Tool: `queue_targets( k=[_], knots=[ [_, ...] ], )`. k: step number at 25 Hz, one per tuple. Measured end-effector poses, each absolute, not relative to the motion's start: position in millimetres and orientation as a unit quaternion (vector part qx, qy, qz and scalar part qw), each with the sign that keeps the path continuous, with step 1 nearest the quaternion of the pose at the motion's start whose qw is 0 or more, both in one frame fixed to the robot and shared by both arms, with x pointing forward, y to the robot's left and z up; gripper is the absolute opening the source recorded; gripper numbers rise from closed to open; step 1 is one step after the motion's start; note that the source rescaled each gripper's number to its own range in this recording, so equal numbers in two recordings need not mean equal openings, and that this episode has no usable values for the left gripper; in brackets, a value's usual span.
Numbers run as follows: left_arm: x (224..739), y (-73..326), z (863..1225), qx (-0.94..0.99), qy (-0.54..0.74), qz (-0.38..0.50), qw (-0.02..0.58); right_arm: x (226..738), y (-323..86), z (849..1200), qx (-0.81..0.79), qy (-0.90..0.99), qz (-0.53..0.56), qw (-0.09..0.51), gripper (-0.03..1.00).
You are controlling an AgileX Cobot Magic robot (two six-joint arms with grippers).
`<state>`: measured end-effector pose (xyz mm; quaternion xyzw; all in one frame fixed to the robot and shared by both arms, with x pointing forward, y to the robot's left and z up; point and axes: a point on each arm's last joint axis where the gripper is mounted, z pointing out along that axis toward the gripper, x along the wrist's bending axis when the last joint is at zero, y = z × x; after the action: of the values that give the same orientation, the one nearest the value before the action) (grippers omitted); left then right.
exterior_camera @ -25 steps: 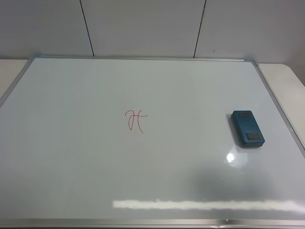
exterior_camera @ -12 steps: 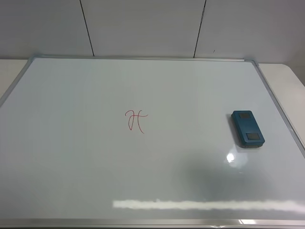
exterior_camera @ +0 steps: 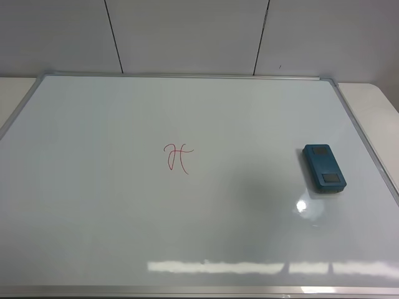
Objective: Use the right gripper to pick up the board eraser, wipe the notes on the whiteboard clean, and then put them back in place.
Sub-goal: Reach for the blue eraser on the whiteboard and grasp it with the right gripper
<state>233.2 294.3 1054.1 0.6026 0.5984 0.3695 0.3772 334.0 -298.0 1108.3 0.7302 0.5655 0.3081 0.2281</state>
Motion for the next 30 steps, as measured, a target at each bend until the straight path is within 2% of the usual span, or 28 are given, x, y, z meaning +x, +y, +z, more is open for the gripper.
queue_targets(
  k=[10, 21, 30],
  knots=[
    [233, 294, 1054, 0.603, 0.598, 0.369, 0.377, 399, -298, 1077, 0.756, 0.596, 0.225, 0.150, 1.00],
    [233, 294, 1054, 0.603, 0.598, 0.369, 0.377, 441, -298, 1031, 0.746, 0.649, 0.127, 0.080, 1.00],
    [233, 294, 1054, 0.603, 0.598, 0.369, 0.377, 464, -291, 1005, 0.709, 0.693, 0.090, 0.094, 1.00]
  ],
)
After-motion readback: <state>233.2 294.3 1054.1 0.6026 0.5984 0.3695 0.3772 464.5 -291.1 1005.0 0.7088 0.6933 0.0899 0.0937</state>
